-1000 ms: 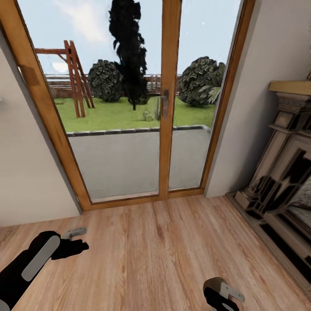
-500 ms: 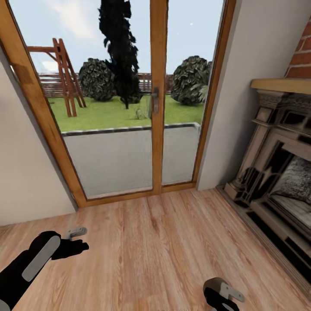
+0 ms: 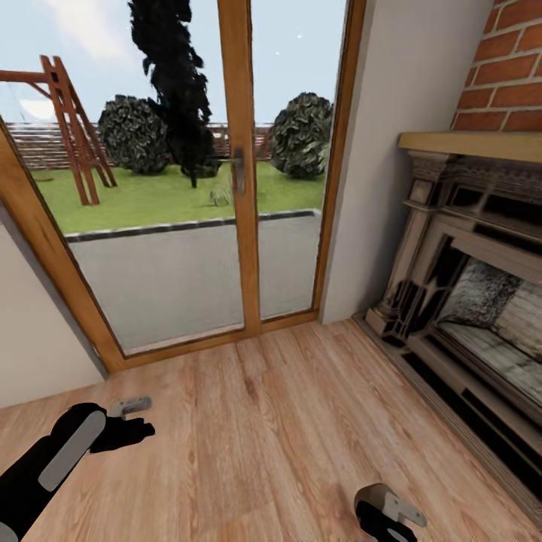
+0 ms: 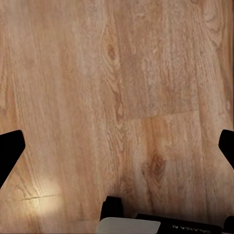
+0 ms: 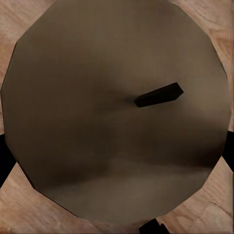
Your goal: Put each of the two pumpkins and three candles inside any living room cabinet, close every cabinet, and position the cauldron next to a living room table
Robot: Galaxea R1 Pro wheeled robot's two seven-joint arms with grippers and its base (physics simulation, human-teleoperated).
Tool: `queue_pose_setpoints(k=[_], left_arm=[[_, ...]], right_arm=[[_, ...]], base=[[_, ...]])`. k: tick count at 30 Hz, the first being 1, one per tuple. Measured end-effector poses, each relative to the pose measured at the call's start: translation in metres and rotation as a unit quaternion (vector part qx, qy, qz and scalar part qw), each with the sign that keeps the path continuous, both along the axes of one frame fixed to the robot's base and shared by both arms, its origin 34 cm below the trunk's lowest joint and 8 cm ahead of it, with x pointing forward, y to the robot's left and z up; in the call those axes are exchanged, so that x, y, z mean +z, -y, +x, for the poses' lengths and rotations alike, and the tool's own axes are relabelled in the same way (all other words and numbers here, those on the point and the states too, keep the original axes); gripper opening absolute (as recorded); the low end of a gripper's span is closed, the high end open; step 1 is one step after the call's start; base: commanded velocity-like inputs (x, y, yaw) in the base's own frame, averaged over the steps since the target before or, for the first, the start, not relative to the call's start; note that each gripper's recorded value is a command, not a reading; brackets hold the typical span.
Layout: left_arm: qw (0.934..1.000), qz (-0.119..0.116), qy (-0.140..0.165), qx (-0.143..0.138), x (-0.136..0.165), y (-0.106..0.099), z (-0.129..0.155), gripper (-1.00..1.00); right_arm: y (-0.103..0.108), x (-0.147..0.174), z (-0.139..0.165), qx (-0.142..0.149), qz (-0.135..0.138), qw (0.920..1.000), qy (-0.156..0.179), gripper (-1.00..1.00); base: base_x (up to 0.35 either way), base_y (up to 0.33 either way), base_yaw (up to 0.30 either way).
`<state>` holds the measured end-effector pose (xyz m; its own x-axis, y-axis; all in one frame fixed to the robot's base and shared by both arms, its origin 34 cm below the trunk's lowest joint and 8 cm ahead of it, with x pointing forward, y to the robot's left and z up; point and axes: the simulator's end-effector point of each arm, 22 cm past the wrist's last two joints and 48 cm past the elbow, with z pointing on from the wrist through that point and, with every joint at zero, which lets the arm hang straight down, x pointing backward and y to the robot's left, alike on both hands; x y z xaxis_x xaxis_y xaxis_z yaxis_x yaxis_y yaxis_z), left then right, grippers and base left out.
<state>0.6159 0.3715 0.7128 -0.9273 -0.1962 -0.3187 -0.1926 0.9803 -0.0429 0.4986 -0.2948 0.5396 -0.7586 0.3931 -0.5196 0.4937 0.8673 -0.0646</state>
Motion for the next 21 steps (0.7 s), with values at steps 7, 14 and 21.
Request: queue_pose_setpoints(k=[7, 14, 21], left_arm=[[1.0000, 0.001, -0.003, -0.001, -0.0032, 0.0002, -0.0010, 1.00], [1.0000, 0.001, -0.006, -0.001, -0.0063, 0.0004, -0.0022, 1.00], [1.0000, 0.000, -0.009, -0.001, -0.0048, 0.0013, -0.0032, 1.00]], right_arm=[[0.0003, -0.0022, -0.0021, -0.001, 0.000, 1.0000, -0.003, -1.00], [0.0004, -0.0044, -0.0042, -0.001, 0.000, 1.0000, -0.006, -1.00], [0.0006, -0.0023, -0.0068, -0.001, 0.000, 1.0000, -0.009, -1.00]], base=[[0.000, 0.000, -0.234], [0.000, 0.000, -0.234], [0.000, 0.000, -0.234]])
